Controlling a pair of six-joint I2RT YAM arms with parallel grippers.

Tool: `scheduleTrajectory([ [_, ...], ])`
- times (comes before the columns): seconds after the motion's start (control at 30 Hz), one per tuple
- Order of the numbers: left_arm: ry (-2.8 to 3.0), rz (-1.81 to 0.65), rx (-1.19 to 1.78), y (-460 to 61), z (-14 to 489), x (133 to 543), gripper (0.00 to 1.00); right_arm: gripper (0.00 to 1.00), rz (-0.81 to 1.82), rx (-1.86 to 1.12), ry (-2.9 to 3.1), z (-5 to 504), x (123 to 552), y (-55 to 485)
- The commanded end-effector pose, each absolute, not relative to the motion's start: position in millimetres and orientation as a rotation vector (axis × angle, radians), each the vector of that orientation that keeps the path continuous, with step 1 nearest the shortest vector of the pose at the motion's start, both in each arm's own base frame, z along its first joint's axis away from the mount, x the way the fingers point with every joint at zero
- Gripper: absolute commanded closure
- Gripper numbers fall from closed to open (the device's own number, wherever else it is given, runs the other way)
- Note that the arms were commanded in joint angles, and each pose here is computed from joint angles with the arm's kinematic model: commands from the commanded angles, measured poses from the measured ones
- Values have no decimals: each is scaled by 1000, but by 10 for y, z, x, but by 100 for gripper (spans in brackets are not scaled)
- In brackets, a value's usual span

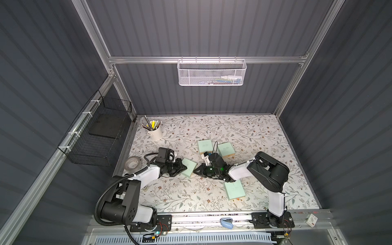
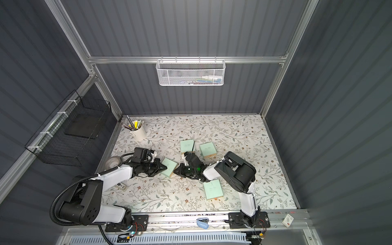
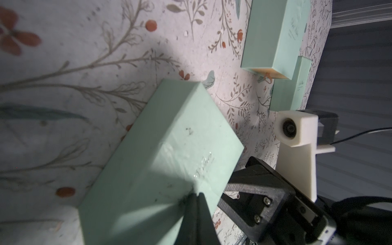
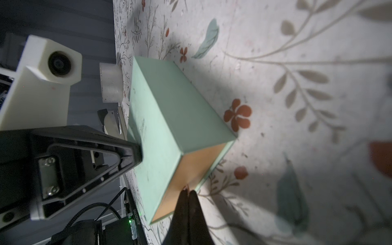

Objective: Take out the earrings from the drawer-style jewelry box
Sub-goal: Open the drawer in the jewelry box.

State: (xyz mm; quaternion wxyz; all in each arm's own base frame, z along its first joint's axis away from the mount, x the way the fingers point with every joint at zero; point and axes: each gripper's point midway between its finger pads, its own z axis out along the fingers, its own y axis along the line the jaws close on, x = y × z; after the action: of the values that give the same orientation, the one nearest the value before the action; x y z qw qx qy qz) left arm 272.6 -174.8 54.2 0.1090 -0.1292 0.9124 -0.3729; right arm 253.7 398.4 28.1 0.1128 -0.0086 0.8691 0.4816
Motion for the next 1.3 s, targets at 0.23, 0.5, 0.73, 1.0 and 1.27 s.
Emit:
scheduleTrajectory([
  [0.23, 2788, -908, -455, -1535, 246, 2544, 100, 100, 1376, -3, 2533, 276, 2455, 3816],
  [0.5, 2793, -886, -460, -1511, 226, 2540, 100, 100, 1363, 45, 2523, 282, 2397, 3674],
  [0.73, 2795, -879, -460, -1503, 214, 2535, 100, 100, 1311, 114, 2509, 258, 2360, 3475],
  [1.0, 2798, -861, -461, -1481, 216, 2524, 100, 100, 1285, 174, 2513, 195, 2313, 3322],
  [1.27, 2792, -864, -460, -1483, 236, 2525, 100, 100, 1291, 186, 2510, 174, 2270, 3271],
])
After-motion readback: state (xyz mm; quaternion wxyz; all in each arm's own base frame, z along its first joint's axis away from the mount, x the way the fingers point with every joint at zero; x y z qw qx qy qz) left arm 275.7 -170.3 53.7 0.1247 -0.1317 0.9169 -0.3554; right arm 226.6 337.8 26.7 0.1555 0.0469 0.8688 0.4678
